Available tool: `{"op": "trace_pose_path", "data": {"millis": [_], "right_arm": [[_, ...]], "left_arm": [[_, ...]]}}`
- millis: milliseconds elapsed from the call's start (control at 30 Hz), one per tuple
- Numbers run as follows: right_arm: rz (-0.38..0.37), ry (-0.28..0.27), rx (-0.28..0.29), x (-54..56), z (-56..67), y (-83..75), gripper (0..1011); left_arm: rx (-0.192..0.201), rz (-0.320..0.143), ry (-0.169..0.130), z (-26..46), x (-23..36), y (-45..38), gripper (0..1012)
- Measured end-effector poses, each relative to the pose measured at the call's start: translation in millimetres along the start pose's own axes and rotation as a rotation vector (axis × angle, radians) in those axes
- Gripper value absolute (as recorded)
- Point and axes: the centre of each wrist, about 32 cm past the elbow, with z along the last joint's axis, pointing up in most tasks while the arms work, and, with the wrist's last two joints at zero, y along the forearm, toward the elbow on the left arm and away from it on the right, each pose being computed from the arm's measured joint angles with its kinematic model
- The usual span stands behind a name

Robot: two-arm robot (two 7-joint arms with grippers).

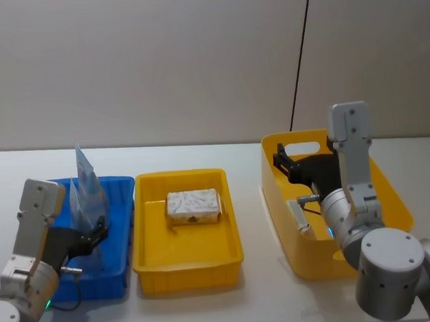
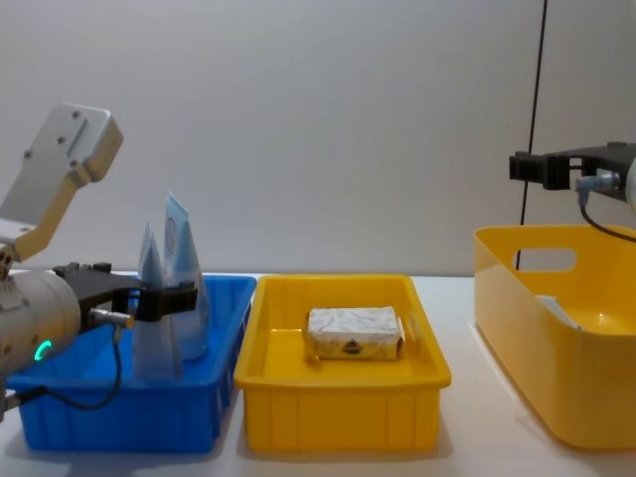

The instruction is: Bimanual collaborative sorting of washing and personal care products

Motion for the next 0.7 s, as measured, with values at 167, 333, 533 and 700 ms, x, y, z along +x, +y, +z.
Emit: {"op": "trace_pose_path", "data": {"millis": [167,333,533,700], "right_arm": [[0.0,0.0,0.0,0.0,0.0,0.0,1004],[0.0,0.0,0.0,0.0,0.0,0.0,1004],[0.0,0.0,0.0,0.0,0.0,0.0,1004],[0.0,0.0,0.0,0.0,-0.1,0.0,1004]], "left_arm": [[0.017,0.007,0.026,-4.3,0.6,-7.4,1001],[0.03,0.01,0.042,-7.2,0.4,-12.7,915],[0.043,0.012,0.055,-10.5,0.6,-17.7,741],[0.05,0.012,0.06,-12.1,1.1,-20.2,603]]}}
